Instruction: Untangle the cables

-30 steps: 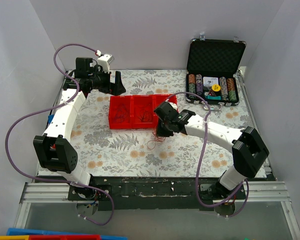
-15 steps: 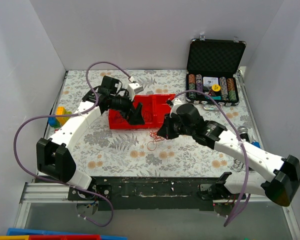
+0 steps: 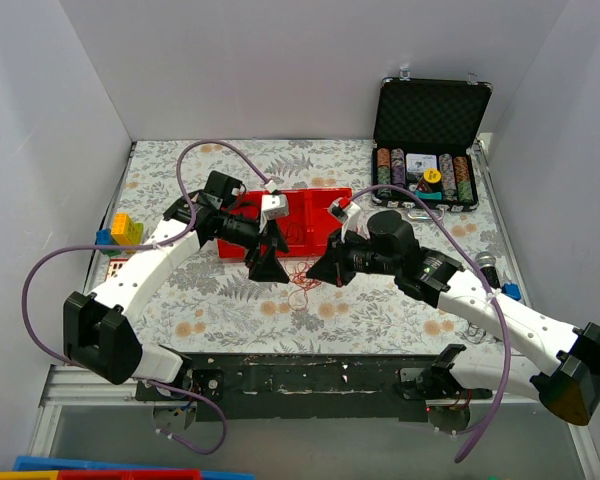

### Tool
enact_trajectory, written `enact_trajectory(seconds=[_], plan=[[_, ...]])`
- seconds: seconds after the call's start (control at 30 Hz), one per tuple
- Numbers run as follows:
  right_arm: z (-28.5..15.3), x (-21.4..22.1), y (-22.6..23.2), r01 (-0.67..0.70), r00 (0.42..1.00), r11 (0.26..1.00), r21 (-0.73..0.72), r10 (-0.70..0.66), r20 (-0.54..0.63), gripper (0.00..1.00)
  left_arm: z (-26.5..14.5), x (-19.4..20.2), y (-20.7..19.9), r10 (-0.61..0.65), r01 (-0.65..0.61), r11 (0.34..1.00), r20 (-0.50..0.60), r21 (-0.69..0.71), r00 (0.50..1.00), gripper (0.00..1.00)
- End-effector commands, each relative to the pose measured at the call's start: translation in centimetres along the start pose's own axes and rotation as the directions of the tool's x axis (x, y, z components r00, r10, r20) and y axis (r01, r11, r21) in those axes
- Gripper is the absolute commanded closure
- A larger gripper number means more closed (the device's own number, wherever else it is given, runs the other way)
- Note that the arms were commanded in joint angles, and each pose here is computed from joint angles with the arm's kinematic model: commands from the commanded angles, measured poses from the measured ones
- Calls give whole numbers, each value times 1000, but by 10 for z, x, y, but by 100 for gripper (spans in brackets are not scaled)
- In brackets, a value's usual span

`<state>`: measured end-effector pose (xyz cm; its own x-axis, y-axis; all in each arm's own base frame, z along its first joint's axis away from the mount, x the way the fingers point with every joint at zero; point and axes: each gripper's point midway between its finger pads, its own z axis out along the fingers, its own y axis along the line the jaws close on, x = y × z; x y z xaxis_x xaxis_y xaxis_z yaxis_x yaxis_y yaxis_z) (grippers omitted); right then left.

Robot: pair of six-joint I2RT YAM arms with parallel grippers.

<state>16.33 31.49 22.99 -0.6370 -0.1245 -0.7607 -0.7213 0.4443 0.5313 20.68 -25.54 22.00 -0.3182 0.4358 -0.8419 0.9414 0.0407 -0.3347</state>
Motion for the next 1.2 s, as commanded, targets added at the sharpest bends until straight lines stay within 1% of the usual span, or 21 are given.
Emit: enact_trajectory(seconds=[0.0,0.13,0.33,0.4,0.5,0.57,0.63,0.67,0.7,0.73,0.77,0.8,0.93,0.97,1.17], plan=[[-4,-23,28,85,995,988,-129,-77,65,99,-1,3,-9,103,-104,994,20,36,994,2],[-7,-24,33,98,994,984,-149,-89,66,99,-2,10,0,177,-177,984,-8,-5,984,2],[-11,-26,41,113,992,976,-186,-101,71,99,-1,20,-1,211,-211,978,-22,4,977,2],[-11,-27,43,116,992,974,-194,-104,72,99,-1,26,2,223,-223,975,-45,-1,974,2],[-11,-29,47,122,991,970,-209,-109,71,99,-1,30,7,244,-246,969,-67,-14,967,6],[-11,-29,48,122,992,969,-214,-110,68,99,-1,33,8,262,-264,964,-79,-13,962,11],[-12,-31,50,126,991,967,-220,-114,68,99,0,35,11,282,-285,958,-94,-21,955,21],[-12,-33,51,130,991,966,-223,-117,72,99,0,35,12,286,-289,957,-97,-24,953,29],[-13,-33,52,132,990,965,-225,-119,71,99,0,34,13,297,-301,953,-98,-26,950,38],[-12,-34,53,132,990,965,-228,-119,70,99,0,34,13,301,-305,952,-100,-27,948,51],[-12,-34,53,134,990,964,-227,-122,69,99,0,33,13,300,-304,952,-100,-26,949,62],[-12,-35,53,135,990,965,-227,-123,68,99,0,33,12,300,-304,953,-105,-21,948,70],[-13,-37,51,140,989,967,-211,-128,70,99,2,36,10,311,-315,949,-132,-5,941,97],[-12,-35,49,136,990,969,-205,-125,65,99,2,36,10,309,-313,950,-137,-3,941,100],[-11,-23,30,123,992,982,-141,-119,35,99,0,31,11,299,-304,952,-140,-18,944,100]])
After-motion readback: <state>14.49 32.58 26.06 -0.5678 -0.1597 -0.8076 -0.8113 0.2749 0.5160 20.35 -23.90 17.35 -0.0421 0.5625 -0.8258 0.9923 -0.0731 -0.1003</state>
